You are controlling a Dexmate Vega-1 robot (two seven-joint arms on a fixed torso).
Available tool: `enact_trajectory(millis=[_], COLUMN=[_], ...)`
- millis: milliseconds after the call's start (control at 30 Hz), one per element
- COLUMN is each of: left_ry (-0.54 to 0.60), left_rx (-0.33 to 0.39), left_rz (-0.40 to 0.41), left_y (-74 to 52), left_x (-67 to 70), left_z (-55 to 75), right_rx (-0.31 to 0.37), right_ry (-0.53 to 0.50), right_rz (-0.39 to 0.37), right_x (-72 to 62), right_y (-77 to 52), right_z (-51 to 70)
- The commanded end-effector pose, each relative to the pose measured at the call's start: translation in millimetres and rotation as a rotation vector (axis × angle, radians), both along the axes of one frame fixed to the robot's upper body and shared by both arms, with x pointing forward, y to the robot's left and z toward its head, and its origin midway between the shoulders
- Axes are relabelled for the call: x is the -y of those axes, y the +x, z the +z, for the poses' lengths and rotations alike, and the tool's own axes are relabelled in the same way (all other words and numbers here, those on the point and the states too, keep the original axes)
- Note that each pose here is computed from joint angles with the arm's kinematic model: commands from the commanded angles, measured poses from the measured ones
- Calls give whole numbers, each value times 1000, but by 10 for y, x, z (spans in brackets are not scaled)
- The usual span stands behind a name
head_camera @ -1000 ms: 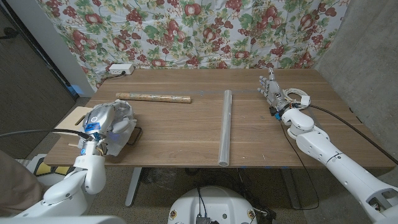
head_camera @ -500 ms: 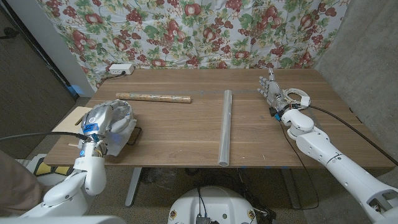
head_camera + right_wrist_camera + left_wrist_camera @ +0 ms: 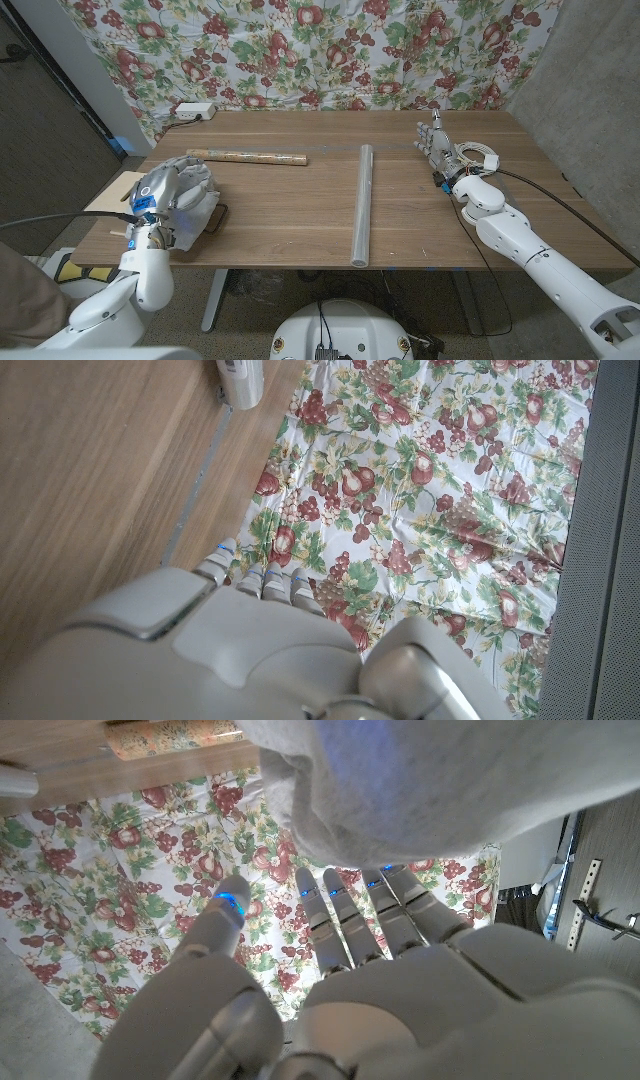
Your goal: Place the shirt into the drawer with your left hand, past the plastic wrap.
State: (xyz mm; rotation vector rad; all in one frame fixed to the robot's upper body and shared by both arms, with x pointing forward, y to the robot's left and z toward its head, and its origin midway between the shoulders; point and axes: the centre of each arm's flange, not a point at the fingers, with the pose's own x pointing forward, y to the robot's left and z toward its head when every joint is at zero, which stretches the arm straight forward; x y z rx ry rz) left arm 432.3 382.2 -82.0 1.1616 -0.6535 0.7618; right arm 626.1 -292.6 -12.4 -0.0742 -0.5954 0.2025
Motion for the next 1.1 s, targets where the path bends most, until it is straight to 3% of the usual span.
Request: enact_trajectory(millis=[33, 567, 1100], left_ry=[-124, -128, -105], left_rx=[25, 78, 119], left_rz=[-92, -166, -204], left_y=[16, -47, -124], left_x=[-20, 84, 293], left_z=[42, 234, 378], right_rx=[4, 7, 21], right_ry=[-1, -1, 21], right_rz=[-2, -3, -2], right_x=[-12, -22, 86], right_y=[-15, -41, -53], right_z=[3, 10, -19])
